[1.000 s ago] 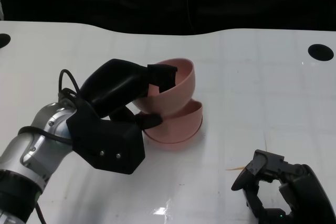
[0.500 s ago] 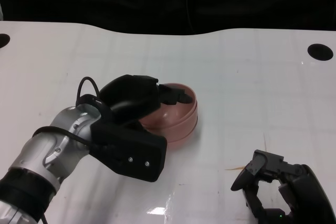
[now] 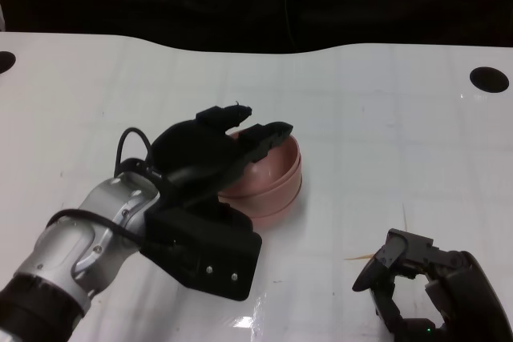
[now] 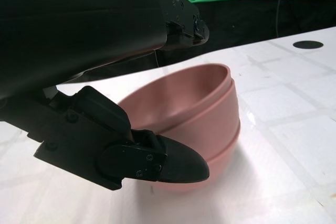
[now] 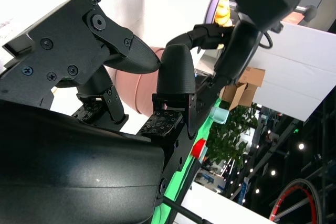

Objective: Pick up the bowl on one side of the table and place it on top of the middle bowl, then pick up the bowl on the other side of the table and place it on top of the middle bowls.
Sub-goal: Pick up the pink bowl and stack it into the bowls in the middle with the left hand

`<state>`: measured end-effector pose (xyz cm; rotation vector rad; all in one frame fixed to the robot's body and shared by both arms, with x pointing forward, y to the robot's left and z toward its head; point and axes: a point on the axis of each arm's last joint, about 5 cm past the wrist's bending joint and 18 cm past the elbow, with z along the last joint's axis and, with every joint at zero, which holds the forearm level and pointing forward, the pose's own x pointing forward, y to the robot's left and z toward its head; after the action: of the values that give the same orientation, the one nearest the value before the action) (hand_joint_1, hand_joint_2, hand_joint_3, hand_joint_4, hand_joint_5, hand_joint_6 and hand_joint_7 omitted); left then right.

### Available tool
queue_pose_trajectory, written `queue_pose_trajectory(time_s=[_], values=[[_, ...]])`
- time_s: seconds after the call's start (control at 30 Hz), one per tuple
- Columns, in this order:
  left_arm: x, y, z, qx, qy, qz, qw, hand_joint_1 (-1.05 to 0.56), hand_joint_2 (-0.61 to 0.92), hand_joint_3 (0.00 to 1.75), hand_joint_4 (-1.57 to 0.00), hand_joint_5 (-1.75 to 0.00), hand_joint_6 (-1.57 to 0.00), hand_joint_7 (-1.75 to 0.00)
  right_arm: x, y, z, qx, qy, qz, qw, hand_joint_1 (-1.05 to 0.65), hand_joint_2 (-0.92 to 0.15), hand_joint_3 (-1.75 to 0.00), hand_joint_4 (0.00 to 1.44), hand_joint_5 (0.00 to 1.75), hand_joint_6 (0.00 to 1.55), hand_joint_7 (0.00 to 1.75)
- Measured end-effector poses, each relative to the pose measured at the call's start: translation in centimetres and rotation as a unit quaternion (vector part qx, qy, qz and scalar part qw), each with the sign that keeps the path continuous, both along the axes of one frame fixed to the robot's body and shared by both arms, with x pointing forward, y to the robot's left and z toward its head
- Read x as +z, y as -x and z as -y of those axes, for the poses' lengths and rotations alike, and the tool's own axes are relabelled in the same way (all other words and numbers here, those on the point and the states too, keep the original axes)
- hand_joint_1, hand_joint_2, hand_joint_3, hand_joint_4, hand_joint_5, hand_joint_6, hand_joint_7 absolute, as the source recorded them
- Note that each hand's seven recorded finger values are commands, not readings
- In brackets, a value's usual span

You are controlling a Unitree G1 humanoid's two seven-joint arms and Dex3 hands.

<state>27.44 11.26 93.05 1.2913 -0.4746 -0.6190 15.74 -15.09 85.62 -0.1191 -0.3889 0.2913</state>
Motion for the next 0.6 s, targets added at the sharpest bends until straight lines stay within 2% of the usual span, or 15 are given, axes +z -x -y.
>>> queue_pose_trajectory(time_s=[0.2,0.33,0.6], values=[[0.6,1.3,-1.3,0.019,0.042,0.018,0.999,-0.83,0.92,0.35,0.0,0.0,0.0,0.0,0.0,0.0,0.0,0.0,0.001,0.0,1.0,-0.18,-0.42,-1.32,0.88,1.7,0.83,1.33],[0.4,1.8,-1.8,0.027,0.058,0.017,0.998,-0.79,0.92,0.32,-0.02,-0.01,-0.04,-0.02,0.0,0.0,0.0,0.001,0.001,0.001,1.0,-0.18,-0.42,-1.32,0.88,1.69,0.83,1.33],[-1.5,5.2,-4.0,0.022,0.22,0.077,0.972,-0.66,0.92,0.25,-0.17,-0.11,-0.19,-0.09,0.0,0.0,0.0,0.0,0.0,0.003,1.0,-0.18,-0.43,-1.31,0.88,1.7,0.83,1.32]])
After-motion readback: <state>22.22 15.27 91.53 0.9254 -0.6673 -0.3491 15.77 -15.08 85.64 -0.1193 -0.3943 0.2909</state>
